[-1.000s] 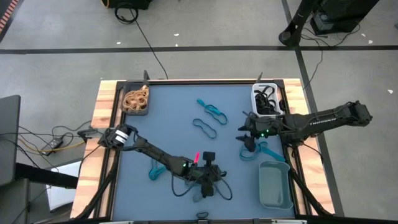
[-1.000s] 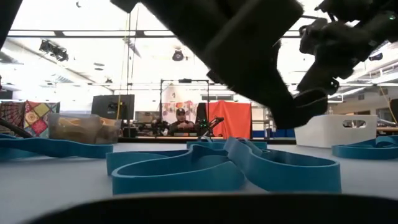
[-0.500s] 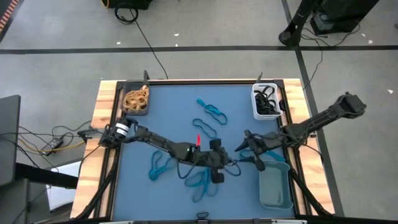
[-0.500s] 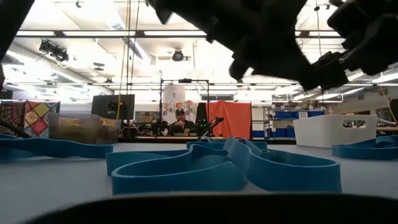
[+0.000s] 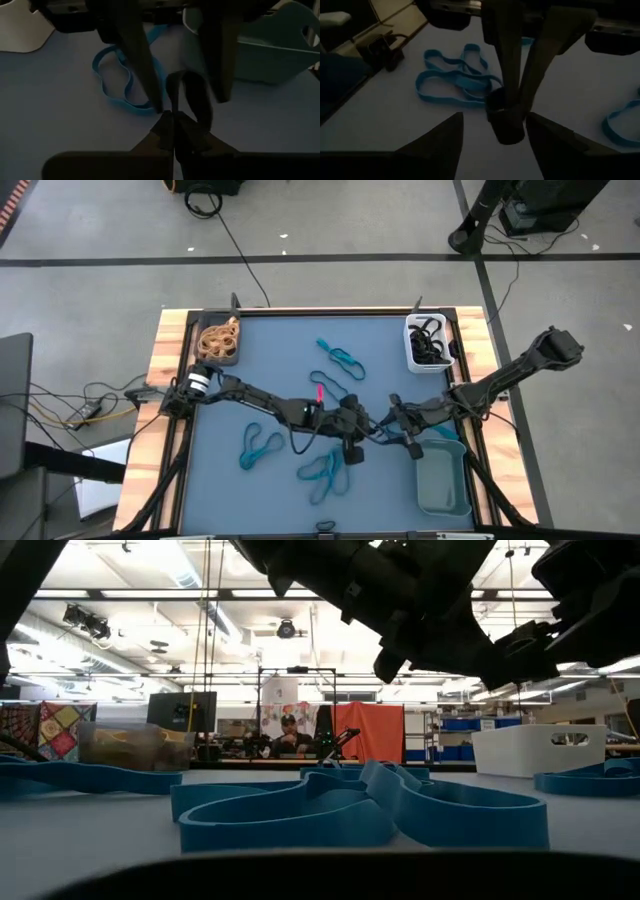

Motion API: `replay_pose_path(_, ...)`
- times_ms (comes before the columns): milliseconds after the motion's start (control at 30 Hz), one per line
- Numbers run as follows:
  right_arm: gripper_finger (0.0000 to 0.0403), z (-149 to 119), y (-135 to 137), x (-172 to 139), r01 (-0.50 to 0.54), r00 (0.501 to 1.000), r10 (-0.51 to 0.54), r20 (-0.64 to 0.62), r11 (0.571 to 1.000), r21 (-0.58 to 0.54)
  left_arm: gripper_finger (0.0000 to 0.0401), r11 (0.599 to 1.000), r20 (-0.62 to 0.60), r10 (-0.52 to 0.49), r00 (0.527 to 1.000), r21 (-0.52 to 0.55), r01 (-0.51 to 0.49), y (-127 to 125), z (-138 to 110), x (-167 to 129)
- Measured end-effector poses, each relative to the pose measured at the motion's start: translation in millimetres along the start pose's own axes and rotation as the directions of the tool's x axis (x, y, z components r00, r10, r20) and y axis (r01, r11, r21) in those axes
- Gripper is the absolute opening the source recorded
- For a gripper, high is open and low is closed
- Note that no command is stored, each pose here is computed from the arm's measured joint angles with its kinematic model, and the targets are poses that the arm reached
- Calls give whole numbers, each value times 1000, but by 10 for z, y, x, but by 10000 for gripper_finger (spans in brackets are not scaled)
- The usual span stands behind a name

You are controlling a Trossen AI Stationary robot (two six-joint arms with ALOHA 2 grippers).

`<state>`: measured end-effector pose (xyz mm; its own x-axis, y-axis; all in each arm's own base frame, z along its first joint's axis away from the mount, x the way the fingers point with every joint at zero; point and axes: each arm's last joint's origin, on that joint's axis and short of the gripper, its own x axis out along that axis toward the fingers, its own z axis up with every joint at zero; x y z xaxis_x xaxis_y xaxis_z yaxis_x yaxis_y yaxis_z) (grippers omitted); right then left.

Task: Sort rubber bands into baskets
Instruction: Put the black rubber band into the white bin

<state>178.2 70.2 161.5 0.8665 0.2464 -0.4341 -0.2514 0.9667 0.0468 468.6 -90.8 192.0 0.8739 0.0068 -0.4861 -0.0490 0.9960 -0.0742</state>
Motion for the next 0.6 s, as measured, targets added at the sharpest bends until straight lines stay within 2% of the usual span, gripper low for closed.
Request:
replay_pose_path(133,178,-3,-2,13,10,1000,-10,2,1000,8,13,1000,-3,-4,1000,0,4,1,-2,0)
replay_pose_path(300,84,34,2,12,6,999,-6,39,1000,12,16,999,-44,3,999,-41,-5,9,-42,-1)
replay_pose_path(400,23,34,1,12,8,999,-9,39,1000,11,37,997,-51,6,999,-81,-10,33,-44,3)
replay_pose_path(600,17,25,-14,11,55,998,-57,33,997,57,111,997,-55,15,998,-81,-19,47,-44,1)
